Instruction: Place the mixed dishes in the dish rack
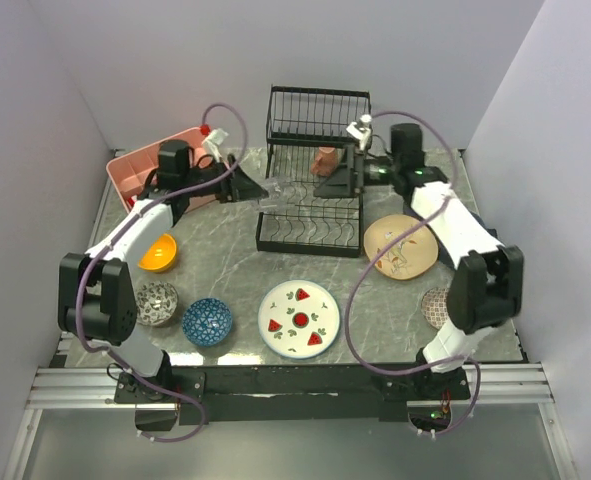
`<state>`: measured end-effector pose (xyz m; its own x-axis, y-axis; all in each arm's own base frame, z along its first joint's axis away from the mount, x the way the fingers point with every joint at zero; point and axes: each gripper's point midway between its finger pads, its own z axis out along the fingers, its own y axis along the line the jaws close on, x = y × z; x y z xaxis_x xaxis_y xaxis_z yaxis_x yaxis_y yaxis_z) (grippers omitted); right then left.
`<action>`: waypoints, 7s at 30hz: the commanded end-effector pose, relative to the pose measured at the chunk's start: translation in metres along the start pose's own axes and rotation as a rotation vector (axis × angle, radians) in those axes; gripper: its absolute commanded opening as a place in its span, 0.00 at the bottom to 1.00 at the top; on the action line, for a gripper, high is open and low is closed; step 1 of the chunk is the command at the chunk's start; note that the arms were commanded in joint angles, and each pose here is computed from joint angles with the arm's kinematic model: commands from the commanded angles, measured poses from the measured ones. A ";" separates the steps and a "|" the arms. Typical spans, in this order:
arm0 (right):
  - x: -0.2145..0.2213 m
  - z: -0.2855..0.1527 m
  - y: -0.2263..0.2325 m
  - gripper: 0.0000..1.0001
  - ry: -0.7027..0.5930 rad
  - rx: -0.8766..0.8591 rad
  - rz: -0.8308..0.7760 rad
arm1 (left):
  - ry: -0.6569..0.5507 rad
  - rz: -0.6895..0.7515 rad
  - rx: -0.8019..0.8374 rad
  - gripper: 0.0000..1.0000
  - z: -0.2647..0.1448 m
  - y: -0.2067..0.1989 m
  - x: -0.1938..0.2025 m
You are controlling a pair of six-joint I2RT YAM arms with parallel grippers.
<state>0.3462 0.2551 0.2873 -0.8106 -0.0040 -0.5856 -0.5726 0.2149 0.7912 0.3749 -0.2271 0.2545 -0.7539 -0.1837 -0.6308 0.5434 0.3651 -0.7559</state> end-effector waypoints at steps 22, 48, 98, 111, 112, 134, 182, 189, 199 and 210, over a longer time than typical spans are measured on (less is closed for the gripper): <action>0.082 -0.089 0.008 1.00 -0.042 0.376 -0.329 | 0.805 1.076 -0.463 0.01 0.072 0.072 0.016; 0.100 -0.099 0.006 1.00 -0.065 0.411 -0.329 | 0.784 1.222 -0.511 0.67 0.112 0.082 0.015; 0.024 0.079 -0.123 0.00 0.228 0.712 -1.155 | -0.279 0.187 -0.893 0.01 -0.154 0.076 0.026; -0.031 0.117 -0.173 0.00 0.162 0.870 -1.191 | -0.266 0.134 -0.901 0.01 -0.159 0.092 0.035; -0.036 0.117 -0.181 0.00 0.157 0.912 -1.198 | -0.267 0.131 -0.899 0.01 -0.159 0.092 0.035; -0.125 0.132 -0.243 0.00 -0.078 1.246 -1.426 | -0.282 0.114 -0.946 0.01 -0.178 0.107 0.025; 0.127 0.075 -0.003 1.00 0.610 0.419 -0.773 | 0.412 0.115 -1.531 0.66 -0.354 0.100 0.158; 0.132 0.072 -0.008 1.00 0.592 0.445 -0.749 | 0.409 0.035 -1.522 0.53 -0.359 0.116 0.167; 0.134 0.077 -0.013 1.00 0.620 0.447 -0.769 | 0.418 -0.048 -1.525 0.47 -0.376 0.143 0.178; 0.130 0.087 -0.024 1.00 0.639 0.468 -0.774 | 0.457 -0.098 -1.526 0.40 -0.380 0.159 0.193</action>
<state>0.2572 0.3254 0.1668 -0.2724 -0.7773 -0.5671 -0.9545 0.2924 0.0577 0.1680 0.1368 0.0785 -0.9636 -0.0985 -0.2484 -0.1630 0.9533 0.2544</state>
